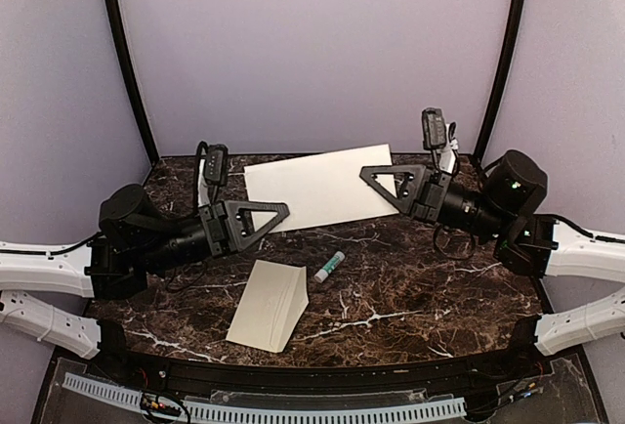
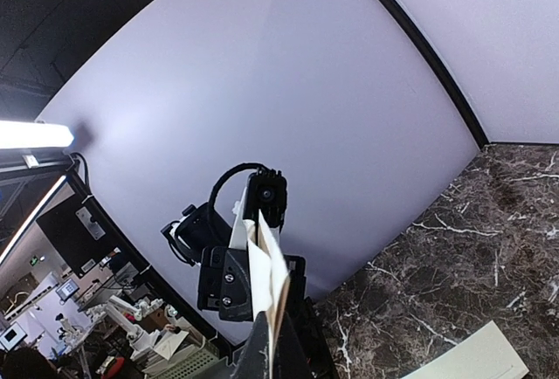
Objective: Place the letter into the envelope and seal it
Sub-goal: Fold the letter.
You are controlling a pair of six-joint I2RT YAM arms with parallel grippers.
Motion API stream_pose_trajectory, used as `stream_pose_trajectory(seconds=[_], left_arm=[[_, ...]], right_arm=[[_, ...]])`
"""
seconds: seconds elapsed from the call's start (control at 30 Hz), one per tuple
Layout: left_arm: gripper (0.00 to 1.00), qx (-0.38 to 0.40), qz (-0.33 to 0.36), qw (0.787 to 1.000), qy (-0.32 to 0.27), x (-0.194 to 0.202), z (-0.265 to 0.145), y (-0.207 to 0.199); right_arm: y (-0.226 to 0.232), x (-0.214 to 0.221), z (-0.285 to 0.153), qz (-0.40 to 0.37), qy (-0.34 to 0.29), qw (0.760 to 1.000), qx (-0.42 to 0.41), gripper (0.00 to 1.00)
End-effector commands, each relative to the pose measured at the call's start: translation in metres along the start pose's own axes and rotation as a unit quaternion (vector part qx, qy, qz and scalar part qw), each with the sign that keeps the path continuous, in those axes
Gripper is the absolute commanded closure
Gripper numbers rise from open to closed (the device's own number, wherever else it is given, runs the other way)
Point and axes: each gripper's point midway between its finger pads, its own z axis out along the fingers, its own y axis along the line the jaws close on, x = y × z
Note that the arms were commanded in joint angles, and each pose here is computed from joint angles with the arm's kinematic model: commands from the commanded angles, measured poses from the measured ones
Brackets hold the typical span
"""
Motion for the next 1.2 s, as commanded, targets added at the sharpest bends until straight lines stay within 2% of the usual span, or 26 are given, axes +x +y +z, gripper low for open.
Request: stream_pose_trajectory(seconds=[0.0,0.03,0.07,0.23,0.3,0.43,0.57,0.67,0.93,1.03,1.17], left_arm=[[0.97,-0.004,-0.001,1.0,-0.008,-0.002,-0.003,0.001],[1.0,-0.013,-0.002,1.0,-0.002,0.001,-0.003,0.005],[1.0,-0.016,-0.002,1.0,0.002,0.003,-0.003,0.006],[1.0,-0.053,-0.009,0.998,0.014,0.011,-0.013,0.023],[1.0,-0.076,-0.012,0.997,0.031,0.02,-0.018,0.033],[1.0,-0.095,-0.017,0.992,0.085,0.04,-0.023,0.044],[1.0,-0.095,-0.012,0.984,0.147,0.056,-0.029,0.048],[1.0,-0.106,0.0,0.974,0.2,0.072,-0.036,0.056],[1.0,-0.028,0.008,0.943,0.332,0.106,-0.043,0.028],[1.0,-0.022,0.004,0.932,0.363,0.114,-0.043,0.027],[1.0,-0.002,0.009,0.926,0.377,0.114,-0.04,0.018]], right_arm=[[0.0,0.003,-0.001,0.007,0.002,1.0,0.002,1.0],[-0.002,0.006,-0.001,0.01,0.008,1.0,0.005,0.98],[-0.002,0.008,-0.003,0.011,0.012,1.0,0.008,0.9],[-0.018,0.015,-0.017,0.017,0.021,0.998,0.057,0.37],[-0.031,0.018,-0.024,0.016,0.028,0.994,0.1,0.25],[-0.057,0.027,-0.035,-0.005,0.078,0.977,0.198,0.11],[-0.071,0.034,-0.047,-0.029,0.135,0.958,0.252,0.04],[-0.071,0.039,-0.049,-0.044,0.177,0.95,0.255,0.03],[-0.038,0.073,-0.029,-0.027,0.288,0.948,0.135,0.02],[-0.026,0.088,-0.021,-0.011,0.31,0.947,0.086,0.03],[-0.008,0.106,-0.013,0.009,0.335,0.942,0.031,0.09]])
